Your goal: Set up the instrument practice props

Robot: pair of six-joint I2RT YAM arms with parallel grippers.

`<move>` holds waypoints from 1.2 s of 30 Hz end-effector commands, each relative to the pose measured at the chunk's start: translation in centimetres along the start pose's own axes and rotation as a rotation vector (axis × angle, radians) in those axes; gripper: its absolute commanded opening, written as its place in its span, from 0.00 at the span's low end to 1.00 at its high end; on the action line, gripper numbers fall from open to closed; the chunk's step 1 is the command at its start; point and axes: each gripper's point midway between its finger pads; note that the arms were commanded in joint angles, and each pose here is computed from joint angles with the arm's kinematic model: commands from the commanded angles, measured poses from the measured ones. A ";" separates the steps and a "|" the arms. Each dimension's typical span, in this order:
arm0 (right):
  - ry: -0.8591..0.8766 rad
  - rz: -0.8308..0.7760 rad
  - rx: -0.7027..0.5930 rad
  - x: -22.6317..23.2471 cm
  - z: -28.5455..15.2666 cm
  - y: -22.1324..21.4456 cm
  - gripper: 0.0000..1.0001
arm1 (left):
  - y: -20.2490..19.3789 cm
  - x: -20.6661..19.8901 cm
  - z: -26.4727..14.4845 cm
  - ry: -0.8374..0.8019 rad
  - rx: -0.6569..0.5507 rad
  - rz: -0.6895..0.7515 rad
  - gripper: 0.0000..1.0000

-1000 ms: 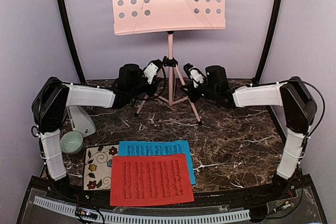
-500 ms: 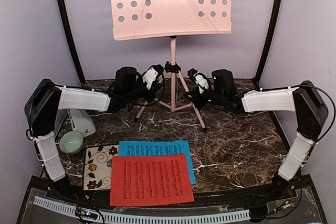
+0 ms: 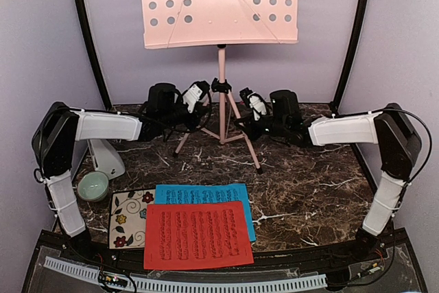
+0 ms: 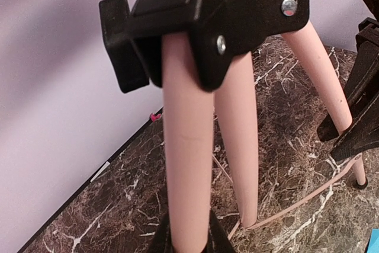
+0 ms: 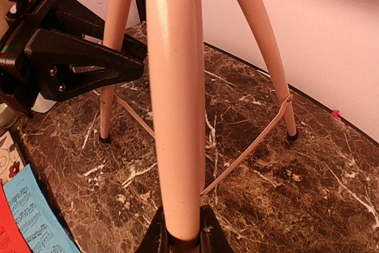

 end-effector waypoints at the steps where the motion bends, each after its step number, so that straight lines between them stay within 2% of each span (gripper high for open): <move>1: -0.156 0.164 0.075 -3.3 1.1 -1.5 0.00 | -2.5 8.7 -0.5 0.261 0.090 -0.082 0.01; 4: -0.176 0.165 0.062 -3.5 1.5 -0.7 0.02 | -2.2 8.9 0.0 0.262 0.083 -0.075 0.05; 7: -0.172 0.167 0.053 -3.2 1.7 -0.4 0.12 | -1.6 8.3 0.0 0.225 0.072 -0.080 0.15; 10: -0.154 0.161 0.049 -2.6 1.7 -0.1 0.27 | -0.7 6.9 -0.4 0.155 0.061 -0.102 0.30; 12: -0.133 0.161 0.035 -2.1 1.4 0.4 0.44 | -0.2 6.0 -0.9 0.113 0.055 -0.131 0.41; 14: -0.118 0.162 0.012 -1.7 1.1 1.2 0.56 | 0.3 5.4 -1.7 0.089 0.048 -0.172 0.53; 18: -0.073 0.157 -0.030 -0.5 -0.3 3.2 0.71 | 0.4 4.3 -3.6 0.051 0.069 -0.241 0.67; 20: -0.065 0.148 -0.043 -0.2 -1.4 3.9 0.83 | 0.3 3.8 -4.9 0.040 0.085 -0.275 0.76; 21: -0.062 0.146 -0.047 0.0 -1.9 4.1 0.88 | 0.1 3.5 -5.5 0.035 0.095 -0.296 0.77; 24: -0.040 0.144 -0.065 0.7 -3.9 5.2 0.92 | -1.0 1.5 -8.0 -0.035 0.155 -0.385 0.78; 25: -0.022 0.158 -0.030 1.2 -4.2 3.5 0.92 | -1.7 0.4 -8.8 -0.077 0.188 -0.419 0.78; 27: 0.030 0.181 -0.023 2.4 -5.7 3.2 0.91 | -3.0 -2.3 -10.6 -0.178 0.246 -0.487 0.78; 31: 0.136 0.239 0.060 5.1 -7.1 0.0 0.88 | -5.4 -8.7 -14.4 -0.419 0.330 -0.591 0.76; 36: 0.226 0.302 0.178 8.0 -8.2 -4.6 0.86 | -7.3 -13.4 -17.5 -0.561 0.487 -0.641 0.74</move>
Point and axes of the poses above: each gripper's point midway between its finger pads, its own z axis out along the fingers, its own x axis along the line the jaws close on, y = z × x, and after that the axes turned 1 degree about -z, right-handed
